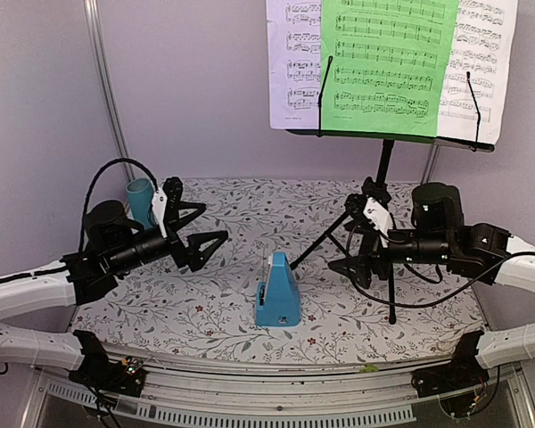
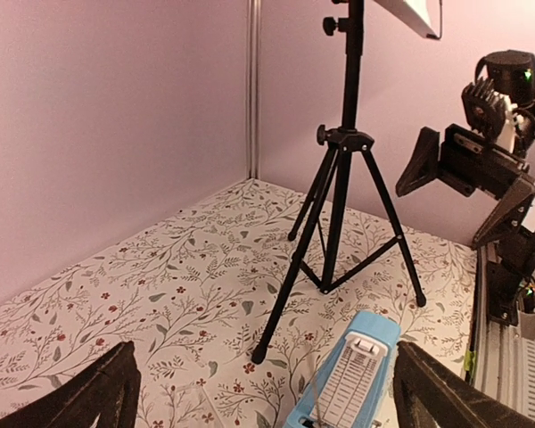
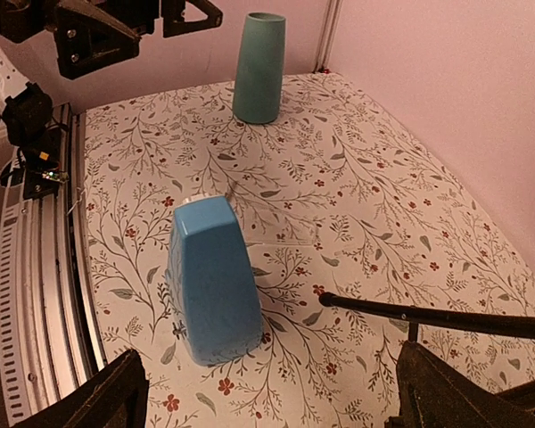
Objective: Set up the instrument practice props
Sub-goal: Reset both arms
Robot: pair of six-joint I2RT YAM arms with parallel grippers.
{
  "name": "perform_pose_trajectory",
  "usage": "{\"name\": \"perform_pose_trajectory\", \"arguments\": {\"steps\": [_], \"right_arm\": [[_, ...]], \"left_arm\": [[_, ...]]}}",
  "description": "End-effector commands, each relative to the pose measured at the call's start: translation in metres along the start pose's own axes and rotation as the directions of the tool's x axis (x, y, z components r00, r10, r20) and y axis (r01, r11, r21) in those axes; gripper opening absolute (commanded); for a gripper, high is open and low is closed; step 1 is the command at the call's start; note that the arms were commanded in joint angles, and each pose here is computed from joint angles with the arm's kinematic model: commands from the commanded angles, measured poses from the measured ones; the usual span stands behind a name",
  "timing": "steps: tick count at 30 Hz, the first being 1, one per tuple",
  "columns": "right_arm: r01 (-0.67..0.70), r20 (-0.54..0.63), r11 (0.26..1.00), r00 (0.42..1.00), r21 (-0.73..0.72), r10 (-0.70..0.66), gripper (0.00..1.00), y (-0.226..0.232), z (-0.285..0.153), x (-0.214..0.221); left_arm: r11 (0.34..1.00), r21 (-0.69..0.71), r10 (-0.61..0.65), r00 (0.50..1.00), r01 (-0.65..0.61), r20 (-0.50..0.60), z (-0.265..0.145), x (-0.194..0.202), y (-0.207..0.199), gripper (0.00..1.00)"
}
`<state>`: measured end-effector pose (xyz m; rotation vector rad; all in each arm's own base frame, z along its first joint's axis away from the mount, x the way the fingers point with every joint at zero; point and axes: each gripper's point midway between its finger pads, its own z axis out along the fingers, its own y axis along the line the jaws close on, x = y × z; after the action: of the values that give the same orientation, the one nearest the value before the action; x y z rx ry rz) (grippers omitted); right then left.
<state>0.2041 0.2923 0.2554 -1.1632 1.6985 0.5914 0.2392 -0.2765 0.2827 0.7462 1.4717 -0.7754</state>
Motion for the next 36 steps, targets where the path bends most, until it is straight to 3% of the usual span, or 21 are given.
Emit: {"name": "perform_pose_trajectory", "arguments": {"steps": [1,10,14,21,28,36], "right_arm": [[-0.116,0.033,0.980,0.993,0.163,0.112,0.99,-0.030,-0.023,0.005],[-0.305,0.170,0.872,0.951,0.384,0.258,0.99,-0.079,-0.080,0.023],[-0.416,0.240,0.765,0.909,0.491,0.340,0.99,-0.105,-0.106,0.039],[-0.518,0.265,0.597,0.846,0.612,0.462,0.99,-0.151,-0.123,0.088],[-0.602,0.384,0.422,0.780,0.679,0.494,0.99,-0.201,-0.163,0.112],[-0.562,0.444,0.341,0.817,0.754,0.367,0.99,-0.250,-0.171,0.128]], "left_arm": [[0.986,-0.160,-0.050,0.999,0.050,0.002,-0.014,-0.005,0.027,1.00],[0.935,-0.346,-0.090,0.996,0.080,-0.011,-0.042,-0.003,0.055,0.99],[0.890,-0.443,-0.124,0.992,0.111,0.000,-0.056,-0.003,0.071,0.99],[0.838,-0.518,-0.190,0.982,0.171,0.017,-0.073,0.005,0.093,0.99],[0.790,-0.576,-0.226,0.973,0.211,0.045,-0.087,0.007,0.121,0.99],[0.670,-0.697,-0.270,0.959,0.254,0.090,-0.117,0.029,0.174,0.99]]}}
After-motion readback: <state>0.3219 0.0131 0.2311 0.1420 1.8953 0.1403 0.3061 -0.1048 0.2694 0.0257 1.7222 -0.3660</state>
